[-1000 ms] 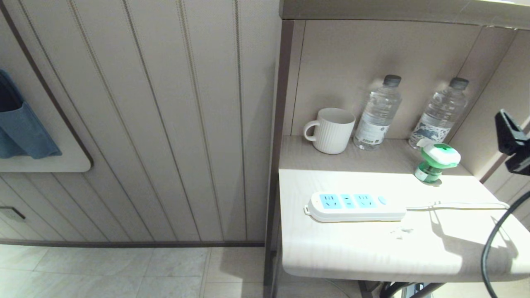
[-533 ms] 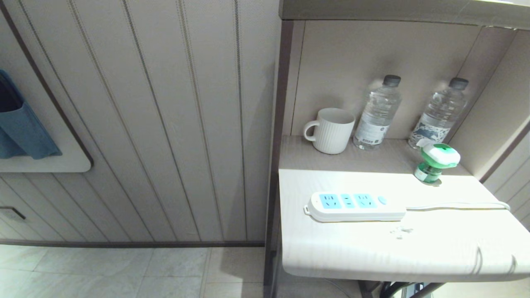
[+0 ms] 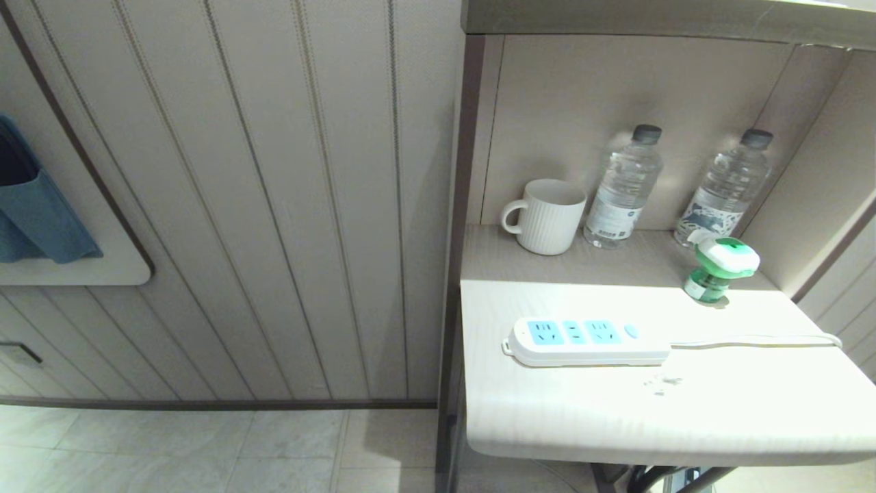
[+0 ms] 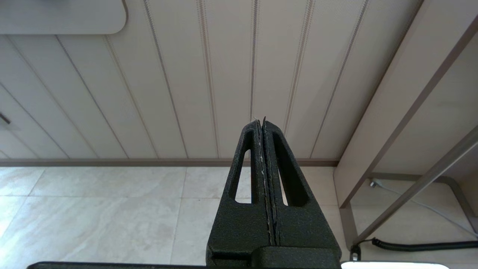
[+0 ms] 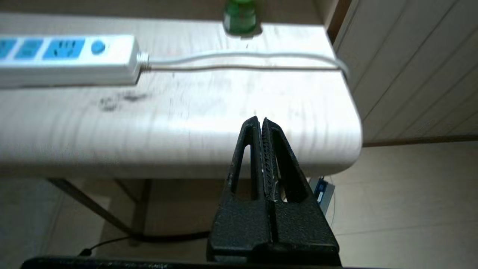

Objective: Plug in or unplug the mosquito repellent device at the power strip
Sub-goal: Pick up the mosquito repellent liquid

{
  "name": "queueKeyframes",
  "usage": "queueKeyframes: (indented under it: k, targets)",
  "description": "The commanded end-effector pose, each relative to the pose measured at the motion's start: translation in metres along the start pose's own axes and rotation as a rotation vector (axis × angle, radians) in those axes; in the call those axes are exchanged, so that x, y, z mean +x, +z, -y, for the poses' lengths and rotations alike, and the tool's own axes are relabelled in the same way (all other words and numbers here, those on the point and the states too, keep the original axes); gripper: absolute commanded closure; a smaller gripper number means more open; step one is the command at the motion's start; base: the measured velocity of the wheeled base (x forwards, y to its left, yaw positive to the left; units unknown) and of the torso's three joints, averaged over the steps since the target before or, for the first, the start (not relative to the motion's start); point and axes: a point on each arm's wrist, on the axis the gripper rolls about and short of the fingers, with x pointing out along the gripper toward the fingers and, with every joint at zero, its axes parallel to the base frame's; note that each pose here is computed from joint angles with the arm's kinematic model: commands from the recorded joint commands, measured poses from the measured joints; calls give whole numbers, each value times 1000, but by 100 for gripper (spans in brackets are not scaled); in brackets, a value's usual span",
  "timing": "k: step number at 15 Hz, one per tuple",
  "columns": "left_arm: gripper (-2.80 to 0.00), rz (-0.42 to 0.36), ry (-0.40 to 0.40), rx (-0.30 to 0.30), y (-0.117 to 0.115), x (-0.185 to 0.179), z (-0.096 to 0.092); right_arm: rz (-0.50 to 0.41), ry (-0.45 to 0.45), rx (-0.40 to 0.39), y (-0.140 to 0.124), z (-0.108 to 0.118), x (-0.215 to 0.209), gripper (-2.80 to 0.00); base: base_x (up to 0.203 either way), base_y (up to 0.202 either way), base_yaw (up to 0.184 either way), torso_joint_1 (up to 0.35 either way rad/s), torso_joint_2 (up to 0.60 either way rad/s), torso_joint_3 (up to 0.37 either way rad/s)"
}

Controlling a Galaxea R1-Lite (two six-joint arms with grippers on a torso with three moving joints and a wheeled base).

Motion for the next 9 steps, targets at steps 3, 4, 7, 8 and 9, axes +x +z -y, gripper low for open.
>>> queueKeyframes:
  k: [3, 4, 7, 8, 9]
  targets:
    - [0, -1, 0, 0, 0, 0, 0, -2, 90, -19, -54, -1, 0, 0, 0, 0, 0, 0, 0, 0]
    - [0, -2, 0, 0, 0, 0, 0, 21, 94, -27, -63, -1, 3, 0, 0, 0, 0, 0, 0, 0]
    - [0, 0, 0, 0, 0, 0, 0, 103, 91, -65, -77, 0, -3, 0, 0, 0, 0, 0, 0, 0]
    - [0, -1, 0, 0, 0, 0, 0, 113, 98, -69, -81, 1, -7, 0, 0, 0, 0, 0, 0, 0]
    - [0, 1, 0, 0, 0, 0, 0, 126, 106, -76, -88, 1, -12, 0, 0, 0, 0, 0, 0, 0]
